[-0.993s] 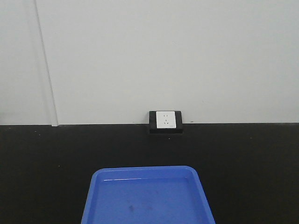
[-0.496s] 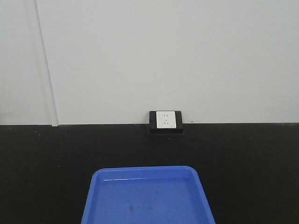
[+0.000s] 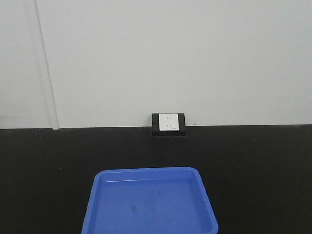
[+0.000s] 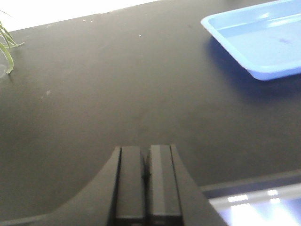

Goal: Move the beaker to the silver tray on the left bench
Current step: 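Drive the base to the bench with the silver tray, holding the beaker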

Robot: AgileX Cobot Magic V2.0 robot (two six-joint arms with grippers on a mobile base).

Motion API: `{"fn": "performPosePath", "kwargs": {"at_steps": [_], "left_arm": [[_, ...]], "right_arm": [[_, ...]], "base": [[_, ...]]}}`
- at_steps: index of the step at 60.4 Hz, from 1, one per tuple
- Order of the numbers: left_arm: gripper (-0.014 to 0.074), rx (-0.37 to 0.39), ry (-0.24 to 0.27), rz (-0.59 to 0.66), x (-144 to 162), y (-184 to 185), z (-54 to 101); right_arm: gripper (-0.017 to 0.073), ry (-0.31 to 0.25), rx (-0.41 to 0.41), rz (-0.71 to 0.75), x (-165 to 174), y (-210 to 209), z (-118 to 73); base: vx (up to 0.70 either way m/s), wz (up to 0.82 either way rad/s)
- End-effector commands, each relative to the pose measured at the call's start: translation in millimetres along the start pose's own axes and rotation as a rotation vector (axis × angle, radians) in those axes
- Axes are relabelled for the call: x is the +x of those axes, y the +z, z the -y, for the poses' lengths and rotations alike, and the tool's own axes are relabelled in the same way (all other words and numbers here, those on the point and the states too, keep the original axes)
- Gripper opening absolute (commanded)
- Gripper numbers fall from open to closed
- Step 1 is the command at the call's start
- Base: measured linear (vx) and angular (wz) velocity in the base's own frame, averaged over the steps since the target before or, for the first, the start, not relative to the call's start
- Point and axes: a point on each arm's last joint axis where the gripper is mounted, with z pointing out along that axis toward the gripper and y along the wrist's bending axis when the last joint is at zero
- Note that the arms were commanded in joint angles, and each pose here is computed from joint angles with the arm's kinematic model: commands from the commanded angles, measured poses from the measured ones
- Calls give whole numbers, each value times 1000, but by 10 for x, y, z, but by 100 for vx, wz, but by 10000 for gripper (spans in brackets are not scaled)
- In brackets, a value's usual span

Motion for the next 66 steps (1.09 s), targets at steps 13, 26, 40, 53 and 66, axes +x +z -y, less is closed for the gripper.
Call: {"fn": "performPosePath", "kwargs": {"at_steps": [13, 26, 40, 53, 66], "left_arm": [[1, 7, 0, 70, -16, 17, 10], [1, 7, 0, 70, -16, 17, 10], [1, 7, 0, 70, -16, 17, 10], [1, 7, 0, 70, -16, 17, 10], [1, 7, 0, 70, -16, 17, 10]], "right_arm": [[-11, -14, -25, 96, -165, -12, -24], [-11, -14, -25, 95, -164, -12, -24], [-11, -14, -25, 95, -164, -12, -24], [-11, -14, -25, 95, -164, -12, -24], [-11, -14, -25, 95, -164, -12, -24]], "base": [[-19, -6], [-22, -11], [-26, -11], [-29, 3], [-30, 24]]}}
